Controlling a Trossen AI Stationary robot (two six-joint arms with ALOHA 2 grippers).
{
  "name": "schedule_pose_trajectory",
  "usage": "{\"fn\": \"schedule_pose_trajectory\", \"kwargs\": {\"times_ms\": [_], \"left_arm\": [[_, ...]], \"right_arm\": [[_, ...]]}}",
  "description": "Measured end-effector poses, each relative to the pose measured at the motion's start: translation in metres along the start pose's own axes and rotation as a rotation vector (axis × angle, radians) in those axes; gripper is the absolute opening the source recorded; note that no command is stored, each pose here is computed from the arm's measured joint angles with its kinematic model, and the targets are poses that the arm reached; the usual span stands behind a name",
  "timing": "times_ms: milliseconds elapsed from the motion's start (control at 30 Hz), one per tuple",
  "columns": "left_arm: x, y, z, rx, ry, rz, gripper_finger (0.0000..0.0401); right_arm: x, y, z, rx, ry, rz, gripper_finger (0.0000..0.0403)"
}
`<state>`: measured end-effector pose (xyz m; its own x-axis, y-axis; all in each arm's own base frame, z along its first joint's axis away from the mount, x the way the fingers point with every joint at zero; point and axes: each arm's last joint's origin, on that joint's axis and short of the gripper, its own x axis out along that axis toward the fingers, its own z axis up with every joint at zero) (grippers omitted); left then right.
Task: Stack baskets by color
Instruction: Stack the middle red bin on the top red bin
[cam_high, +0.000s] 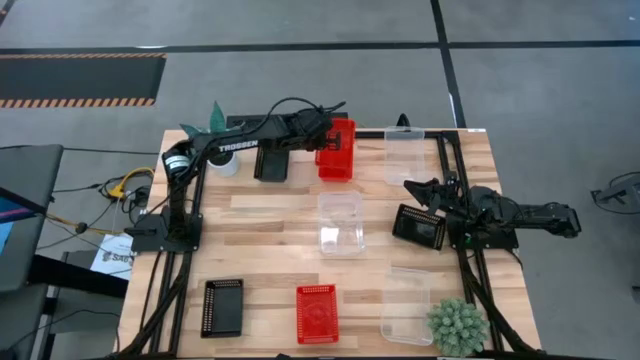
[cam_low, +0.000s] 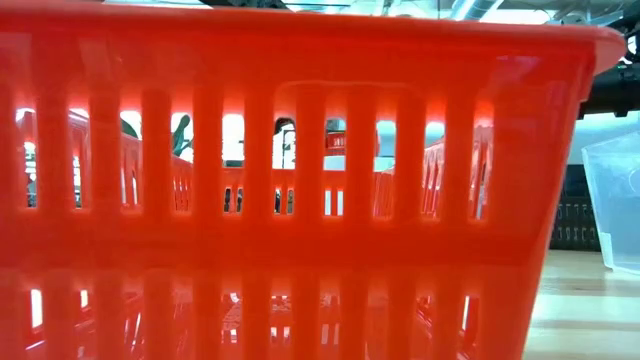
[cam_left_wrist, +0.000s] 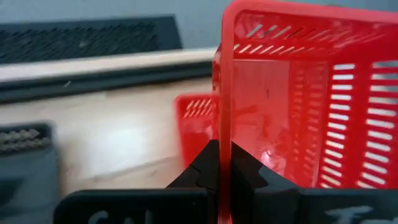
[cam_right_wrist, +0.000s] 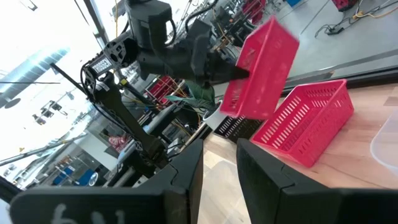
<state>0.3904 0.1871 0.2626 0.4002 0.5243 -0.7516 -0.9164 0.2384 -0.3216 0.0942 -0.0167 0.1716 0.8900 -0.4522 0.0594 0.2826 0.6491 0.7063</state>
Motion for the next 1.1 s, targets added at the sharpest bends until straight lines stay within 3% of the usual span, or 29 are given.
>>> {"fn": "schedule_pose_trajectory", "kwargs": {"times_ms": [333,833,967,1100], "left_arm": [[0.037,0.003,-0.02,0.005,0.08,0.057,0.0],[0.039,0.002,-0.018,-0.047,0.068,0.043,0.0001],[0.04,0.004,-0.017,-0.05,0.089,0.043,0.002],[0.04,0.004,-0.016,-0.052,0.081,0.042,0.0066]], "right_arm": [[0.0,0.0,0.0,0.001,0.001,0.0,0.0119],[0.0,0.0,0.0,0.026,0.006,0.005,0.0119],[0.0,0.0,0.0,0.021,0.006,0.005,0.0119],[0.0,0.0,0.0,0.021,0.006,0.005,0.0119]]}}
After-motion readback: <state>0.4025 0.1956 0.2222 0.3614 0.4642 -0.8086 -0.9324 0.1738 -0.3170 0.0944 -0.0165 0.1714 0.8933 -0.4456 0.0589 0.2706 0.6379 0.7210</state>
